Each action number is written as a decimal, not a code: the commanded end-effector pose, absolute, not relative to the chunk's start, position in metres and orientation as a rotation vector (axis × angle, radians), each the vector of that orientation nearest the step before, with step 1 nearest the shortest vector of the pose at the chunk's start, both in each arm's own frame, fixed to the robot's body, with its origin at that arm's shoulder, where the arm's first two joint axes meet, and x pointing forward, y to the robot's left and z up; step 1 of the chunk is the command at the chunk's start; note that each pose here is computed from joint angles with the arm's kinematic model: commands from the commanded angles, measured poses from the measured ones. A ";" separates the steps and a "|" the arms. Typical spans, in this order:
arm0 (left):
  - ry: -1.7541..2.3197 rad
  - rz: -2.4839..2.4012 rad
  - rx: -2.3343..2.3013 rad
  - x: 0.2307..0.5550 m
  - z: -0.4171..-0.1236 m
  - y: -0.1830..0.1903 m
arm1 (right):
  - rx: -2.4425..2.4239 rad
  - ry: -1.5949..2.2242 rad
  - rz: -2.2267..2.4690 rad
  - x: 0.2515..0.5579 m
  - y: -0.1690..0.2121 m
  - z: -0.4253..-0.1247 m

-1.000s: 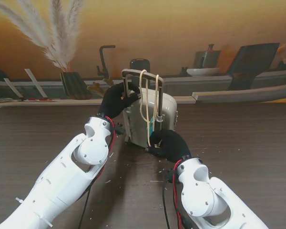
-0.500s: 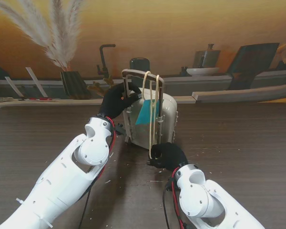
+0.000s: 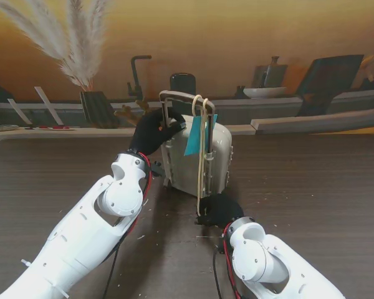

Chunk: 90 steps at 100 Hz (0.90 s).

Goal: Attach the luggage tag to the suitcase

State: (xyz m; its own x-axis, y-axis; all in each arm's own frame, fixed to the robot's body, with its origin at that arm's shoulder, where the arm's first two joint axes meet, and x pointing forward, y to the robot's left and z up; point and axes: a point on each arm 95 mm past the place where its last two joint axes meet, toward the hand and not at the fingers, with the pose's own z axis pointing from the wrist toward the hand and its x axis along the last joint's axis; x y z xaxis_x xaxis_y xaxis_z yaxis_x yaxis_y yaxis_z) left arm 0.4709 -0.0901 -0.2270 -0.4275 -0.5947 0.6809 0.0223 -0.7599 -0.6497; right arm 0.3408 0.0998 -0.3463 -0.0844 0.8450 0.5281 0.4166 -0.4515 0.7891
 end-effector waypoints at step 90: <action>0.786 -2.231 -1.451 0.455 -0.237 -0.089 | 1.665 1.209 1.728 0.319 0.090 -0.329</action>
